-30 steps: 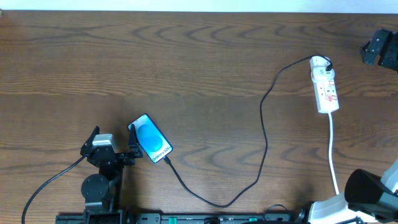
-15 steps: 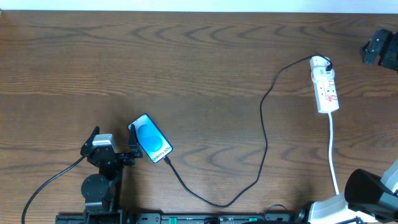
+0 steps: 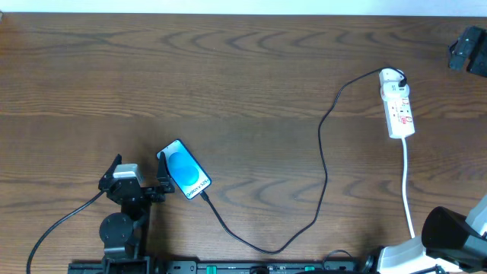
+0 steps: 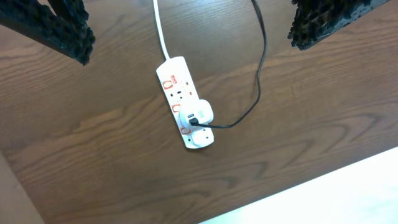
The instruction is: Plug charger to phone and switch on socket
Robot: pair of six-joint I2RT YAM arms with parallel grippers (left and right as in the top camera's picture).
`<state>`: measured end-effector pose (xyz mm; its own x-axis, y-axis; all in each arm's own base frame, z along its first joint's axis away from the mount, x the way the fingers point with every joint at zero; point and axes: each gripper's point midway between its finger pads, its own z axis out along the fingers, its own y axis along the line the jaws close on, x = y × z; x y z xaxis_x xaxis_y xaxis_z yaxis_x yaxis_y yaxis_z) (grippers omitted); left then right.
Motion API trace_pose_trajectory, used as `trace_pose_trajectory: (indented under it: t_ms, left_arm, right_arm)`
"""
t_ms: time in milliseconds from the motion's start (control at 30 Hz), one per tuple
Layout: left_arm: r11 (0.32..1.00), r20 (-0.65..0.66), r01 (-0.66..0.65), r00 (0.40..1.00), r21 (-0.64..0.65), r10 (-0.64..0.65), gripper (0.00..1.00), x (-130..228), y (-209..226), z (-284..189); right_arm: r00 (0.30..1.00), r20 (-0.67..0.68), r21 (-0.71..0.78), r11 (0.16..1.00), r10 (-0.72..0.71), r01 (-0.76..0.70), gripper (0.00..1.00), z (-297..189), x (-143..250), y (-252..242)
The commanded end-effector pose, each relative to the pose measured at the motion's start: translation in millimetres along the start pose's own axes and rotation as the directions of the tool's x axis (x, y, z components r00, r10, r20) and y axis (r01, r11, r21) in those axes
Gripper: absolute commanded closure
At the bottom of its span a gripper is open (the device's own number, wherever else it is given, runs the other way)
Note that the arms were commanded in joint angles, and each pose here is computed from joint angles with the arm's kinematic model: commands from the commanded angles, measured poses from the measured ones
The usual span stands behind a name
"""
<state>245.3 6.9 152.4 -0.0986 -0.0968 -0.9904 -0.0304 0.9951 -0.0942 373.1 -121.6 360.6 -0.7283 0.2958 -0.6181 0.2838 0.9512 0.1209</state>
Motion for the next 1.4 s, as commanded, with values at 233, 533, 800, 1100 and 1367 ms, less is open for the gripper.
trace_pose_trajectory:
  t_ms: [233,533,800,1100,1367]
  left_arm:
    - [1.000,-0.048,0.000,0.999,0.014,0.001,0.02,14,-1,0]
    - [1.000,-0.048,0.000,0.999,0.014,0.001,0.02,14,-1,0]
    - [1.000,-0.048,0.000,0.999,0.014,0.001,0.02,14,-1,0]
    - [1.000,-0.048,0.000,0.999,0.014,0.001,0.02,14,-1,0]
    - [1.000,-0.048,0.000,0.999,0.014,0.001,0.02,14,-1,0]
  right_arm:
    - [1.000,0.022,-0.005,1.000,-0.005,0.005,0.01,-7,-2,3]
    - [0.989,0.130,-0.046,0.996,-0.070,0.077,0.01,-26,-18,34]
    - [0.977,0.187,-0.070,0.991,-0.101,0.116,0.01,-45,-20,51]
    - [0.960,0.258,-0.077,0.987,-0.114,0.138,0.01,-56,-20,57]
    - [0.929,0.345,-0.094,0.980,-0.133,0.175,0.01,-40,2,66]
